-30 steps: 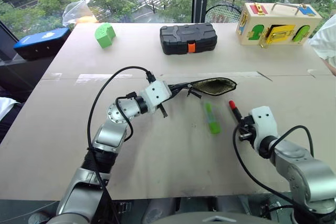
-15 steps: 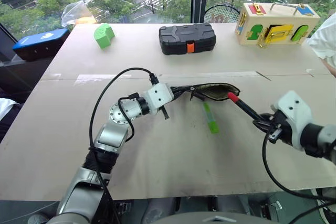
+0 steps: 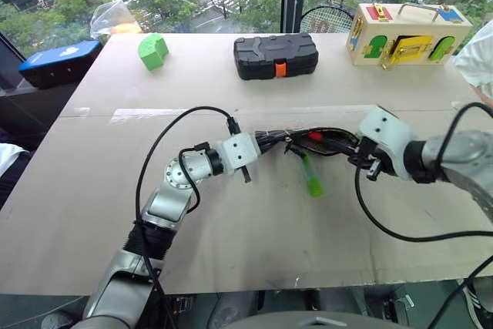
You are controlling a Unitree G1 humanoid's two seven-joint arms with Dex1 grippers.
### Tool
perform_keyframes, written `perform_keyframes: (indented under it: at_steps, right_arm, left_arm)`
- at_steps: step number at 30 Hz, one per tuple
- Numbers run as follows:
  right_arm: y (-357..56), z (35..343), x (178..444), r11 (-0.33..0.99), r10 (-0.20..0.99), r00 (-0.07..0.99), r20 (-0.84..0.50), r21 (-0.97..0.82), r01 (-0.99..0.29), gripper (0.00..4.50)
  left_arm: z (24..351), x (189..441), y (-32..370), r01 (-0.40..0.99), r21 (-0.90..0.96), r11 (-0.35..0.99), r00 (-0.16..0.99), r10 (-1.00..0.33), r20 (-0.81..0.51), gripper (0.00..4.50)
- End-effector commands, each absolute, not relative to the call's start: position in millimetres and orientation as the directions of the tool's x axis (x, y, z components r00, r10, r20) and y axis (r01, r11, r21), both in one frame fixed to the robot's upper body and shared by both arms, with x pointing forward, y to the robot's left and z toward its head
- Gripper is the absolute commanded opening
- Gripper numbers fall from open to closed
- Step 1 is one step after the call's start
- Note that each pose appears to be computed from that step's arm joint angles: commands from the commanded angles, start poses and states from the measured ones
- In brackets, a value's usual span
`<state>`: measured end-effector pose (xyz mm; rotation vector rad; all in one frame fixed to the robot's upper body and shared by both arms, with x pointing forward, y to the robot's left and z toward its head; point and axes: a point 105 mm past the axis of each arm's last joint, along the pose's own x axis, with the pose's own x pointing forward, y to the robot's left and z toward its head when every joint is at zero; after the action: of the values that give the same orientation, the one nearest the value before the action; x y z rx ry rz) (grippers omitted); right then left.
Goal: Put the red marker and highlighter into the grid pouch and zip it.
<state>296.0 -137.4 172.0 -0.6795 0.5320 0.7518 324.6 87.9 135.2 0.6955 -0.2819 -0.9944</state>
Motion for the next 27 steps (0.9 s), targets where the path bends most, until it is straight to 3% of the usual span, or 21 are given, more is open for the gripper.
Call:
perform_keyframes:
  at_steps: [1,4,5,13,18,27]
  right_arm:
    - [-124.6,188.7,309.3,0.496,0.466,0.648,-0.603,-0.428,-0.755,1.77]
    - [-114.9,196.1,312.4,0.495,0.496,0.646,-0.58,-0.422,-0.759,3.15]
    - [-114.0,198.4,310.8,0.498,0.509,0.642,-0.574,-0.412,-0.763,3.31]
    - [-113.1,219.4,272.5,0.562,0.678,0.575,-0.459,-0.182,-0.807,3.31]
    - [-105.4,184.0,263.7,0.641,0.656,0.592,-0.468,-0.069,-0.765,3.31]
    - [-79.2,123.2,278.3,0.775,0.541,0.65,-0.533,0.017,-0.632,3.31]
  left_arm:
    - [147.7,318.3,84.6,0.631,0.693,0.347,0.518,-0.854,-0.044,0.0]
    - [145.8,318.5,86.6,0.633,0.685,0.36,0.529,-0.847,-0.044,0.0]
    - [145.2,319.7,88.1,0.634,0.677,0.373,0.539,-0.841,-0.042,0.0]
    - [146.3,336.3,106.4,0.633,0.575,0.518,0.641,-0.767,-0.015,0.0]
    - [157.5,350.9,117.7,0.618,0.477,0.625,0.698,-0.715,0.031,0.0]
    - [162.6,349.7,115.3,0.632,0.506,0.587,0.675,-0.738,0.013,0.0]
